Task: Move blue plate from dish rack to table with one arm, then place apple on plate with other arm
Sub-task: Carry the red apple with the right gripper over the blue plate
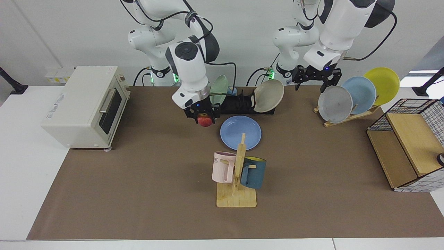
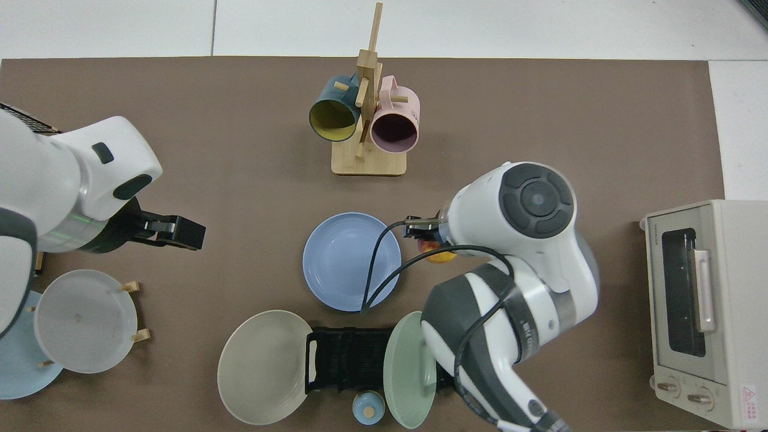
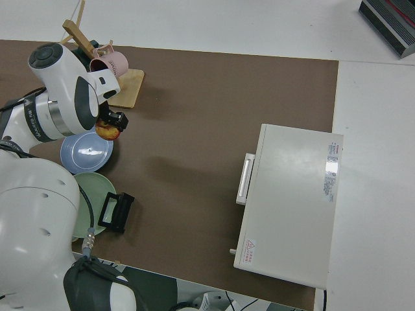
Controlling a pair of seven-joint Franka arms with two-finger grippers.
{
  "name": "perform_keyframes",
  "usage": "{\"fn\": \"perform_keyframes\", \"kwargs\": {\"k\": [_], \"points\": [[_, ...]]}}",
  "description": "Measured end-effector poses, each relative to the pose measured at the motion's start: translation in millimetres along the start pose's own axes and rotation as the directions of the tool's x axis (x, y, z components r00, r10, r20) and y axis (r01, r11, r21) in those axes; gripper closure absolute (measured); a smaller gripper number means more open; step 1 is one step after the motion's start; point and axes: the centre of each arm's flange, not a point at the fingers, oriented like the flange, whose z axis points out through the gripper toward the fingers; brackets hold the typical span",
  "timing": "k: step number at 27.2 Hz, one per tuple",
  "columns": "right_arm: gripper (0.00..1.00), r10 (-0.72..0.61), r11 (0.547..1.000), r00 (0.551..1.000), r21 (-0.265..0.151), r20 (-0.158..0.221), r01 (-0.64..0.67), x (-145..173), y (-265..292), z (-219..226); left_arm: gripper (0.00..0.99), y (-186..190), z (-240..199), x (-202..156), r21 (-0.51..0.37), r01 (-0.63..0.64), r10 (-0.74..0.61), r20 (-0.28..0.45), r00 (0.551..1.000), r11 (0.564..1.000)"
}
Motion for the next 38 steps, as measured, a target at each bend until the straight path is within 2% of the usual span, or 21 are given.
{"fn": "perform_keyframes", "kwargs": {"k": [5,14,19,29,33,38], "points": [[0.27,-0.005,1.0,1.0,0.009,-0.004,0.005,-30,-42,18,0.0,2,-23,-4,-0.002,-0.01,0.01,-0.008,1.0,1.0],[0.27,0.032,0.998,0.999,0.048,-0.038,-0.03,-56,-94,66,0.0,5,-25,-2,0.02,-0.049,0.049,-0.012,0.999,0.999],[0.27,0.041,0.998,0.998,0.053,-0.044,-0.038,-56,-101,87,0.0,-4,-25,-1,0.021,-0.035,0.035,-0.013,0.999,0.999],[0.27,0.031,0.999,0.999,0.043,-0.033,-0.029,-65,-109,101,0.0,-11,-25,3,0.019,-0.028,0.028,-0.027,0.999,0.999],[0.27,0.029,0.998,0.998,0.059,-0.051,-0.026,-63,-113,113,0.0,-11,-24,4,0.018,-0.028,0.029,-0.027,0.999,0.999],[0.27,0.031,0.998,0.998,0.061,-0.056,-0.028,-61,-113,130,0.0,-11,-25,4,0.018,-0.028,0.029,-0.03,0.999,0.999]]}}
